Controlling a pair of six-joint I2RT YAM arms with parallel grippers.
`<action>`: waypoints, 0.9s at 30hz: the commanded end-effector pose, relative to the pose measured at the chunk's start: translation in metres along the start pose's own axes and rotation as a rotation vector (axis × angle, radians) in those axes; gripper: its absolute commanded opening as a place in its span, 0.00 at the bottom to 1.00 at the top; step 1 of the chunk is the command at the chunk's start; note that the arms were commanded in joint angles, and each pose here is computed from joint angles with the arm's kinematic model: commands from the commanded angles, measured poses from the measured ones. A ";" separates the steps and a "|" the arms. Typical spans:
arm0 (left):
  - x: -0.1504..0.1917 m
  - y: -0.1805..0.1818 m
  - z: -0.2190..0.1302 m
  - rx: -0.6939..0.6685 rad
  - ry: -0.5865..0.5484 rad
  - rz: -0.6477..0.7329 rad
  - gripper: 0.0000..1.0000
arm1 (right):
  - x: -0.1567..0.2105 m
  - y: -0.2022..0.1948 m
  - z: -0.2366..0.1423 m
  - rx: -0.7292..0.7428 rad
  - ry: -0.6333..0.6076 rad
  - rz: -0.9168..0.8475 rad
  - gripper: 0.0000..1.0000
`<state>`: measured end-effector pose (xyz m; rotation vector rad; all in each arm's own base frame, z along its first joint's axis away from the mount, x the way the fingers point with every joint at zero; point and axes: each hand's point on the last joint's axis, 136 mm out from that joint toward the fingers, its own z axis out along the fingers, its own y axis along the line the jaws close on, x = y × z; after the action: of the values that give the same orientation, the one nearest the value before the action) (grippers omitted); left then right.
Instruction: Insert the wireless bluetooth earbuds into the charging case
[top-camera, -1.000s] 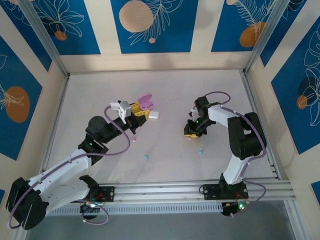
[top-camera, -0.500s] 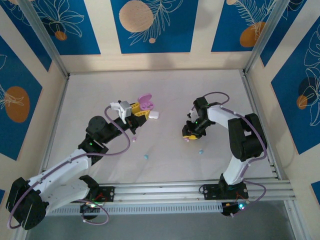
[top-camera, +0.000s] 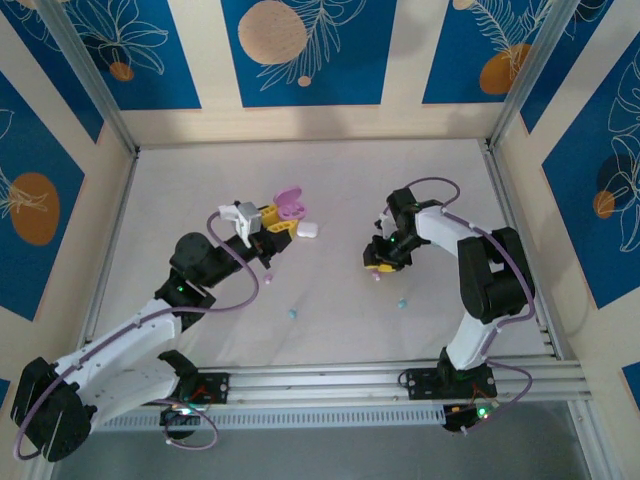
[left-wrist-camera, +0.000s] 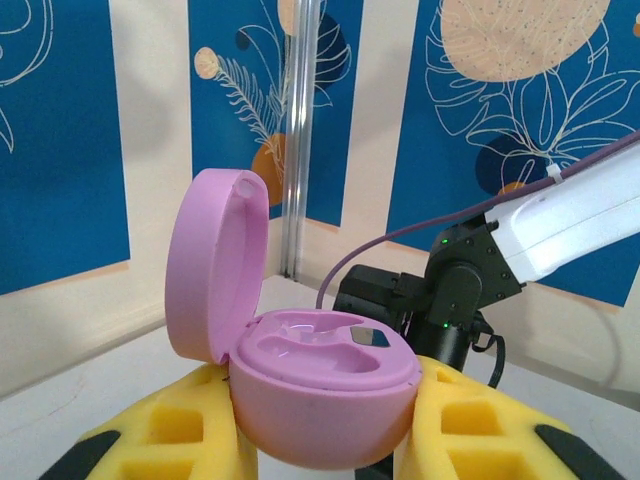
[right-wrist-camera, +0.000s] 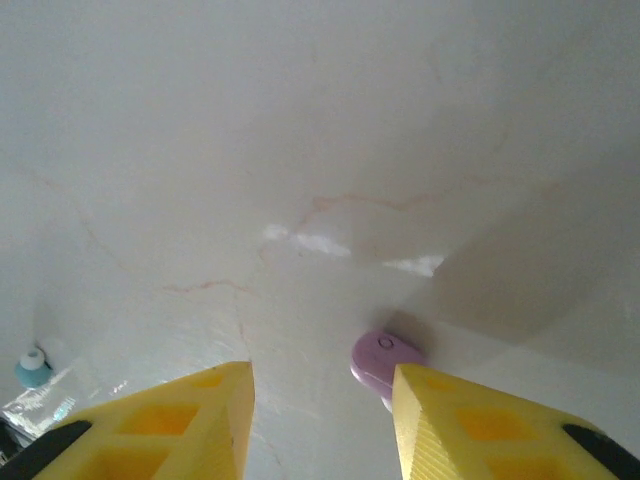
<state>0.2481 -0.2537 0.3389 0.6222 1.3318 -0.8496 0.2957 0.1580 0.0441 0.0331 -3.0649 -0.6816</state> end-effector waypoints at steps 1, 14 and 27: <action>-0.006 -0.001 -0.002 -0.004 -0.020 0.001 0.26 | -0.011 0.006 0.007 -0.031 0.005 -0.012 0.43; -0.006 0.000 -0.001 -0.008 -0.017 0.007 0.26 | 0.015 -0.007 0.018 -0.010 0.080 0.012 0.43; -0.006 -0.001 0.001 0.000 -0.018 -0.011 0.26 | 0.027 -0.001 0.014 -0.031 0.103 0.000 0.40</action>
<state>0.2497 -0.2536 0.3352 0.6196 1.3490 -0.8447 0.2796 0.1583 0.0237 0.0336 -2.9856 -0.6705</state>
